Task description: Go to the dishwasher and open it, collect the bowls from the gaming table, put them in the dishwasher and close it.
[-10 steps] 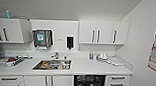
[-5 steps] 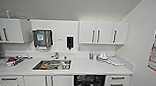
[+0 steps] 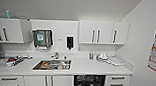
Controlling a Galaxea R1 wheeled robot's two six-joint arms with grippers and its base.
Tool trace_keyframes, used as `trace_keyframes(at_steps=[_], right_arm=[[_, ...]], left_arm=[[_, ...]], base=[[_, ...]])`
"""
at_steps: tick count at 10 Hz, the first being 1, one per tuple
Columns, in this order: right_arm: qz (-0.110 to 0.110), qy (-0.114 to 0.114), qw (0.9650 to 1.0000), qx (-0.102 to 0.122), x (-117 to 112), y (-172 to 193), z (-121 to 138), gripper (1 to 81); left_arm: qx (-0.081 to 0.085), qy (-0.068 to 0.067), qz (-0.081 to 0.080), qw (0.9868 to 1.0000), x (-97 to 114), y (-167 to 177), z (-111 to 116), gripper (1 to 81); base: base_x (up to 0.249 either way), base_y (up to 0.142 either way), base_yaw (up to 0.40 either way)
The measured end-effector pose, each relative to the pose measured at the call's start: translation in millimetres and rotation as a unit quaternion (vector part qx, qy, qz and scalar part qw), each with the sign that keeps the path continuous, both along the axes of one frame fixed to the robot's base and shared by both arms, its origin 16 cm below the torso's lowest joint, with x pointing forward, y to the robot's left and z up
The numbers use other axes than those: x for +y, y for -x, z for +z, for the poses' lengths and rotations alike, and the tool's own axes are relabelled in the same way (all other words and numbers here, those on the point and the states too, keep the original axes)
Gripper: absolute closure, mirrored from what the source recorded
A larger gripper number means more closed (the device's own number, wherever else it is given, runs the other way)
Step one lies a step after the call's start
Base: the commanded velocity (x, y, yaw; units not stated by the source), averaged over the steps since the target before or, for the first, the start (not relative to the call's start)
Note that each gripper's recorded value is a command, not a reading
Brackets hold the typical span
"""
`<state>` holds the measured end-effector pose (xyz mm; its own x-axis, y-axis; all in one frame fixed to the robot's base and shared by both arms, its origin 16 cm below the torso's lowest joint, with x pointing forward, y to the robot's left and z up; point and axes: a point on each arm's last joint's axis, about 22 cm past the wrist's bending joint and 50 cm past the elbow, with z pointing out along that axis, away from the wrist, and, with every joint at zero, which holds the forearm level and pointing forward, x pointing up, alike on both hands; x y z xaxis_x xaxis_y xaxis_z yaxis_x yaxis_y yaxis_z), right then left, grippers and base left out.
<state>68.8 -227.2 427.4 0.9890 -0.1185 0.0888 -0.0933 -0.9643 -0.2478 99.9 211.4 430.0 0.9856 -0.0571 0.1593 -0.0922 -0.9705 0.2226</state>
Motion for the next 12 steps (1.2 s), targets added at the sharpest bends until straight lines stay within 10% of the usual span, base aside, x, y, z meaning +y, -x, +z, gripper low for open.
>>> trace_keyframes(at_steps=[12], right_arm=[[0.002,0.003,1.0,0.003,-4.1,7.1,-1.6,1.0]], left_arm=[[-0.004,-0.001,0.001,1.0,6.1,3.6,-0.7,1.0]], base=[[0.0,0.0,0.261]])
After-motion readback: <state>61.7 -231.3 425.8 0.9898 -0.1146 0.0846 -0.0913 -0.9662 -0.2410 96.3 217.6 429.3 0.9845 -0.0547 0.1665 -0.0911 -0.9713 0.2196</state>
